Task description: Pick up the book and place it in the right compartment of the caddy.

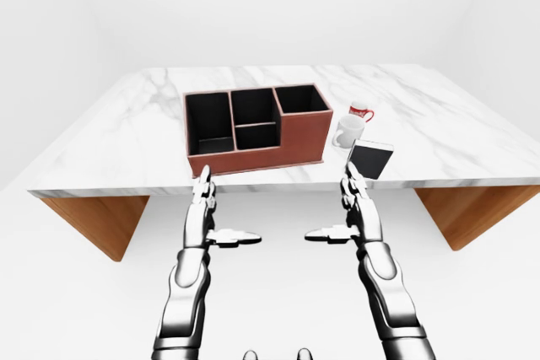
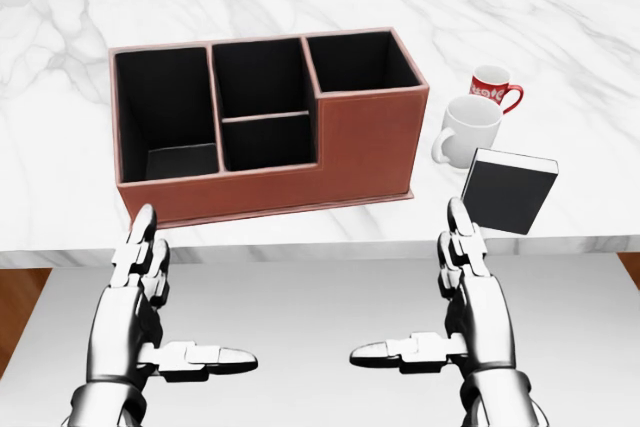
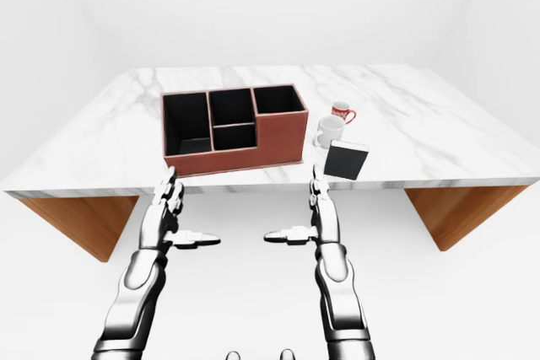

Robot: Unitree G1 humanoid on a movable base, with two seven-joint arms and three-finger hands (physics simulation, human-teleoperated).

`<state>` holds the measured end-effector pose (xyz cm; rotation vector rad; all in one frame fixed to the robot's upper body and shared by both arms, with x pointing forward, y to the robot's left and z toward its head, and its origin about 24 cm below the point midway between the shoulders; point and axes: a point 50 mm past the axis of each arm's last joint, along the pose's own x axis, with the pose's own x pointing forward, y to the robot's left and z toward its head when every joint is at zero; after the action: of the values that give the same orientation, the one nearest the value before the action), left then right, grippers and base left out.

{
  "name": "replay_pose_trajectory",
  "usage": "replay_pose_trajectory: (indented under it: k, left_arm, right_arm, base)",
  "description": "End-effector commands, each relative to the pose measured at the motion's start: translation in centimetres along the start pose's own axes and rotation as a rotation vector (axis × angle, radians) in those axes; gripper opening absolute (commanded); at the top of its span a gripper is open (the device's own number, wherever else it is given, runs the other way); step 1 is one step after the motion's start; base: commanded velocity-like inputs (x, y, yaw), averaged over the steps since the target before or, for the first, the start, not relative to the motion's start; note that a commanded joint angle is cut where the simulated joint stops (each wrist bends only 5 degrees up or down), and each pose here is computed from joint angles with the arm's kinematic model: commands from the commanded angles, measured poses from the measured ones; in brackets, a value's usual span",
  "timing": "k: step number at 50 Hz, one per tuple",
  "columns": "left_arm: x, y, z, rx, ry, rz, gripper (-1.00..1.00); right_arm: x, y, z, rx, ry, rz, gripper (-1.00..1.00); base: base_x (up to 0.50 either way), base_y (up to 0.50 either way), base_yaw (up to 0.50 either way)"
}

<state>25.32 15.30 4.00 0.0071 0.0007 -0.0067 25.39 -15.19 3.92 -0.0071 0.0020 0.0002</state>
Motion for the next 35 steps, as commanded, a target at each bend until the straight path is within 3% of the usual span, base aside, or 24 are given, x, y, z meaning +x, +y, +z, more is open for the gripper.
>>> replay_pose_trajectory:
  k: [1,13,19,25,35]
  left_arm:
    - [-0.2,0.6,-0.7,0.012,0.004,-0.017,1.0]
    - [-0.1,1.3,0.1,0.043,-0.03,0.0,1.0]
    - [-0.4,3.2,4.2,0.066,-0.13,0.053,1.0]
    - [-2.1,6.2,12.2,0.142,-0.451,0.148,1.0]
    - [-5.2,8.2,18.3,0.204,-0.737,0.207,1.0]
  right_arm:
    - [0.0,-0.3,-0.4,-0.013,0.002,0.012,1.0]
    - [0.1,-0.5,0.1,-0.005,-0.002,0.011,1.0]
    - [0.2,-1.4,4.1,-0.034,-0.111,-0.01,1.0]
    - [-0.7,-3.1,10.8,-0.056,-0.402,-0.051,1.0]
    - [-2.1,-4.1,14.1,-0.08,-0.551,-0.076,1.0]
  base:
    - [0.0,0.0,0.0]
    - [0.0,0.0,0.0]
    - [0.0,0.0,0.0]
    - [0.0,0.0,0.0]
    - [0.0,0.0,0.0]
